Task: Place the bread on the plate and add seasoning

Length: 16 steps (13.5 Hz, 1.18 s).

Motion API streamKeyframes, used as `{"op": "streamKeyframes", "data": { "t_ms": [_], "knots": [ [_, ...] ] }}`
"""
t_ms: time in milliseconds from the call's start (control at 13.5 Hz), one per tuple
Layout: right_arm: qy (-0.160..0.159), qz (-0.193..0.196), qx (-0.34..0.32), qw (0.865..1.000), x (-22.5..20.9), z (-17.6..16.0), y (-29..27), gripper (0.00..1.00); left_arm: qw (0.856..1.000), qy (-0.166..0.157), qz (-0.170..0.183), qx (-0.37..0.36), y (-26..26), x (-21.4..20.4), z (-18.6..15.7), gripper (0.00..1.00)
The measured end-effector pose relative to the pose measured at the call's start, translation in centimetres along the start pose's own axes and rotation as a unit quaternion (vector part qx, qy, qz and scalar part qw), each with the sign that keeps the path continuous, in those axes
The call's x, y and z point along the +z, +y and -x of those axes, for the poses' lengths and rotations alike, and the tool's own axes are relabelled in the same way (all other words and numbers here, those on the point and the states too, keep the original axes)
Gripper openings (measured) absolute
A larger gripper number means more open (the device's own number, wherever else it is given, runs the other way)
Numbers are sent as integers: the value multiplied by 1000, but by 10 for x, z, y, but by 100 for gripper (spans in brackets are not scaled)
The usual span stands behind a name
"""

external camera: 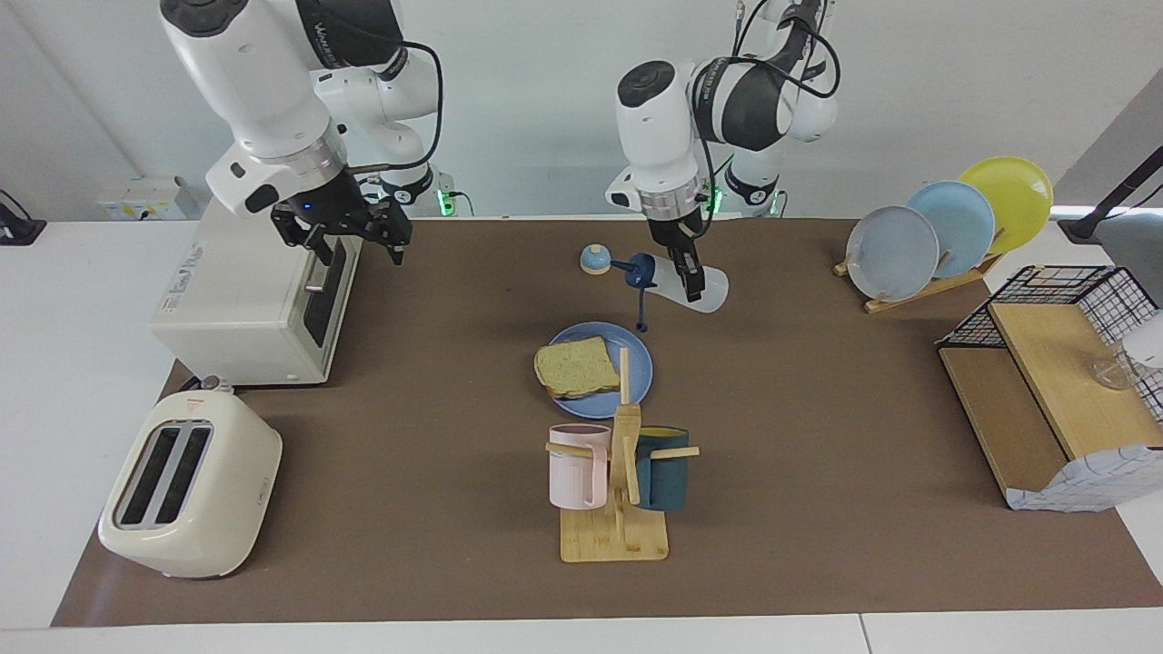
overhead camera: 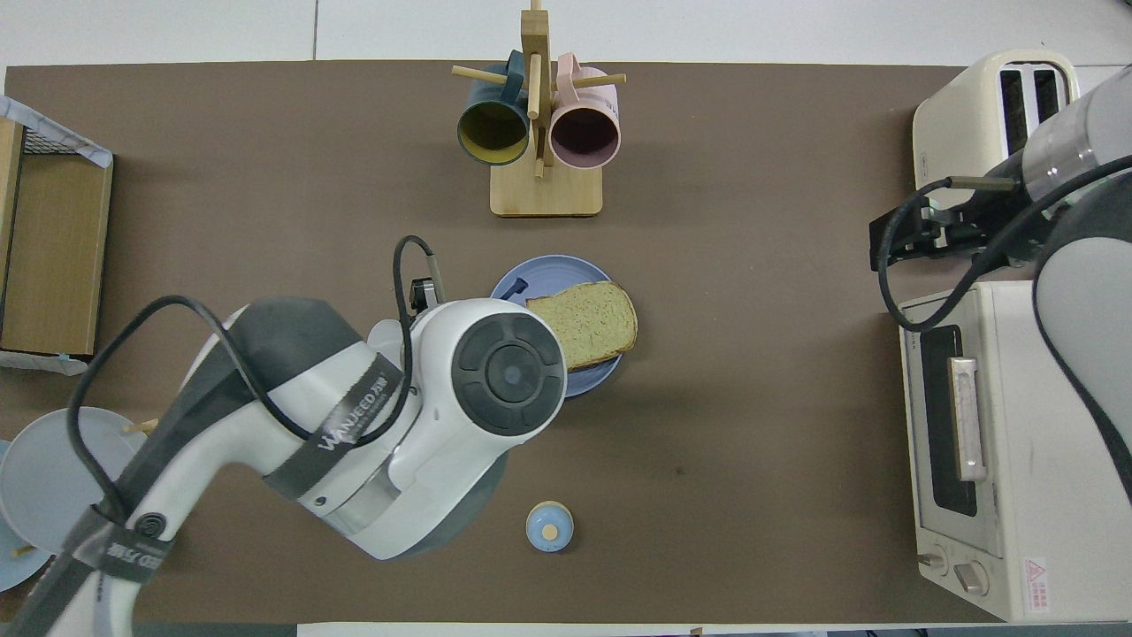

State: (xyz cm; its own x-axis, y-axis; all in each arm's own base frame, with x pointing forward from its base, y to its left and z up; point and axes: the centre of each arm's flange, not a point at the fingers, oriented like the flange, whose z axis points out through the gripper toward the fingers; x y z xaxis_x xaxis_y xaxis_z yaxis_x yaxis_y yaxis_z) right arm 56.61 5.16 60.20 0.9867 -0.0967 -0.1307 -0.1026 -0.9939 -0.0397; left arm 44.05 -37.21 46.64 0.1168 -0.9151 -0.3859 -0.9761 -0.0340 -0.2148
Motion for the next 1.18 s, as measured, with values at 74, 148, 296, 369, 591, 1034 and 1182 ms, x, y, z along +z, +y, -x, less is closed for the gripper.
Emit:
{"op": "streamKeyframes", "data": {
  "t_ms": [74,148,296,369,591,1034,1182],
  "knots": [
    [-7,0,-1,1000,5,2,10,100,1000,-22,-14,8,3,0,-9,47],
    [-10,-1,-8,1000,8,4,15,100,998,-45,-28,17,7,2,-16,47],
    [-5,1,-25,1000,10,6,18,100,994,-94,-51,28,14,10,-33,47],
    [-1,6,-33,999,10,5,19,100,991,-117,-62,30,16,16,-46,47],
    [2,18,-55,998,11,5,23,100,975,-191,-109,27,28,40,-85,47],
    [-10,16,-43,999,18,15,40,100,940,-284,-191,23,36,42,-97,47],
    [-11,16,-39,999,19,15,44,100,923,-326,-203,28,40,65,-112,47]
  ]
}}
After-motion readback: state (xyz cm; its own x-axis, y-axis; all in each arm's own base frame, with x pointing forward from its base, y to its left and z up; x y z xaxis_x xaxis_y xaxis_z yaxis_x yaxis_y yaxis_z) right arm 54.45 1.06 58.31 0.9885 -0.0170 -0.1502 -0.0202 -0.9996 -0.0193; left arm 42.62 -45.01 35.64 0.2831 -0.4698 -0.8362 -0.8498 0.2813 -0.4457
